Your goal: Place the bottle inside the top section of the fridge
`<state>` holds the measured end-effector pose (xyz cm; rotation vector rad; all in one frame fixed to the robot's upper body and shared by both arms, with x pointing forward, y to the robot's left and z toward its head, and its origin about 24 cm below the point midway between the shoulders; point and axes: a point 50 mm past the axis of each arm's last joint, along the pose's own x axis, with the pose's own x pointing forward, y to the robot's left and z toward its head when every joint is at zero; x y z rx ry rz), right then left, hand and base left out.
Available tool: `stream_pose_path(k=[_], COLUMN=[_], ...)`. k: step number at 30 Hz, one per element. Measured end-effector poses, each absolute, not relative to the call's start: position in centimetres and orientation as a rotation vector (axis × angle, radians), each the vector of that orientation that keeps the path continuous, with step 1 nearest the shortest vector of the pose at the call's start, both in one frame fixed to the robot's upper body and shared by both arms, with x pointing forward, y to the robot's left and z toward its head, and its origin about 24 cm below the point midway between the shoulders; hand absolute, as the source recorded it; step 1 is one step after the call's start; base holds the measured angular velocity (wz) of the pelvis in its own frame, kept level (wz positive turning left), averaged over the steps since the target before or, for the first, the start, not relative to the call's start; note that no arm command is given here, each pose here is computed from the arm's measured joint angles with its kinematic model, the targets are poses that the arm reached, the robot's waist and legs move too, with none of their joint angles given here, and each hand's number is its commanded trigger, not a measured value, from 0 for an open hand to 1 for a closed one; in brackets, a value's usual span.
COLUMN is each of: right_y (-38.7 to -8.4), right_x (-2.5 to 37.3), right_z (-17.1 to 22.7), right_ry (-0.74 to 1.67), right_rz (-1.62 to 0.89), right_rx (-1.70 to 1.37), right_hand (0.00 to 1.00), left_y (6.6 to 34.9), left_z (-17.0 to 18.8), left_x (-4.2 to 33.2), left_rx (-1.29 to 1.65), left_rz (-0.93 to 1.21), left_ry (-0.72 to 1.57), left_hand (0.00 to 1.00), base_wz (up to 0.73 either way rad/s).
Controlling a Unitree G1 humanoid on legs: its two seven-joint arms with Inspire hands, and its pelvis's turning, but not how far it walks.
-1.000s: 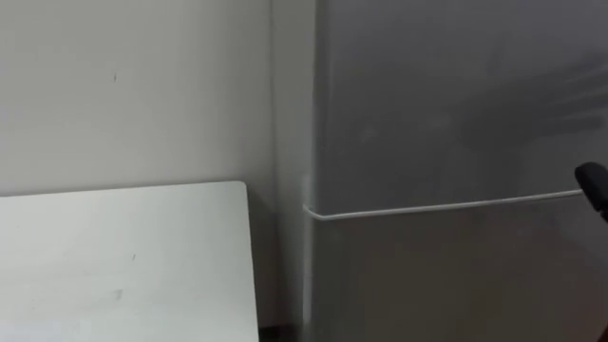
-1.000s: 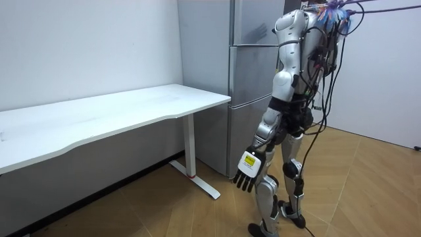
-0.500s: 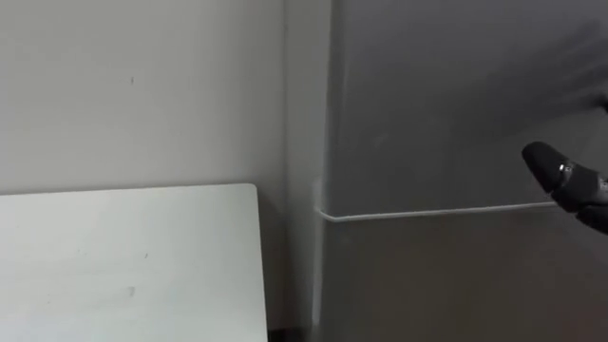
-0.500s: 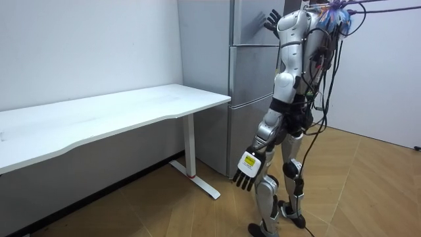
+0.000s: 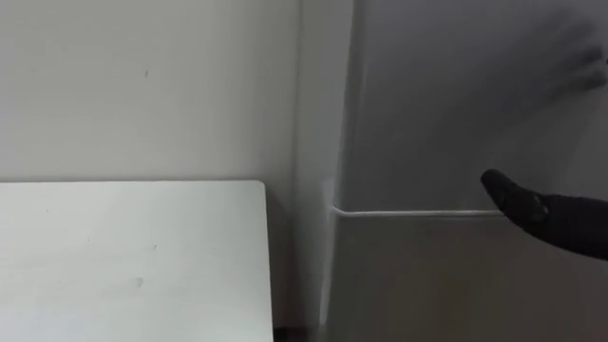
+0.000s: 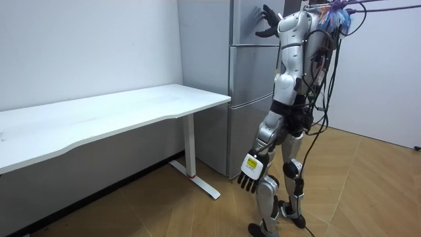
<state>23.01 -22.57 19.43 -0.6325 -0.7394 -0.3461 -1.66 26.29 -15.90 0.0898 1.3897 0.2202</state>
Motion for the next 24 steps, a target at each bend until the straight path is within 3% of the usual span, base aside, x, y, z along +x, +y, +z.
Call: stream_pose_path(k=[24], right_y=[-24.3], right_x=[28.1], right_z=[16.2], right_ry=[-0.561], right_rz=[-0.464], right_rx=[-1.116], right_hand=[0.00], left_y=[27.7], left_z=[-15.5], left_x=[0.7], left_rx=[0.178], left_rz=[0.097], left_ry=[1.432], left_hand=[0.00], base_wz=[0.01])
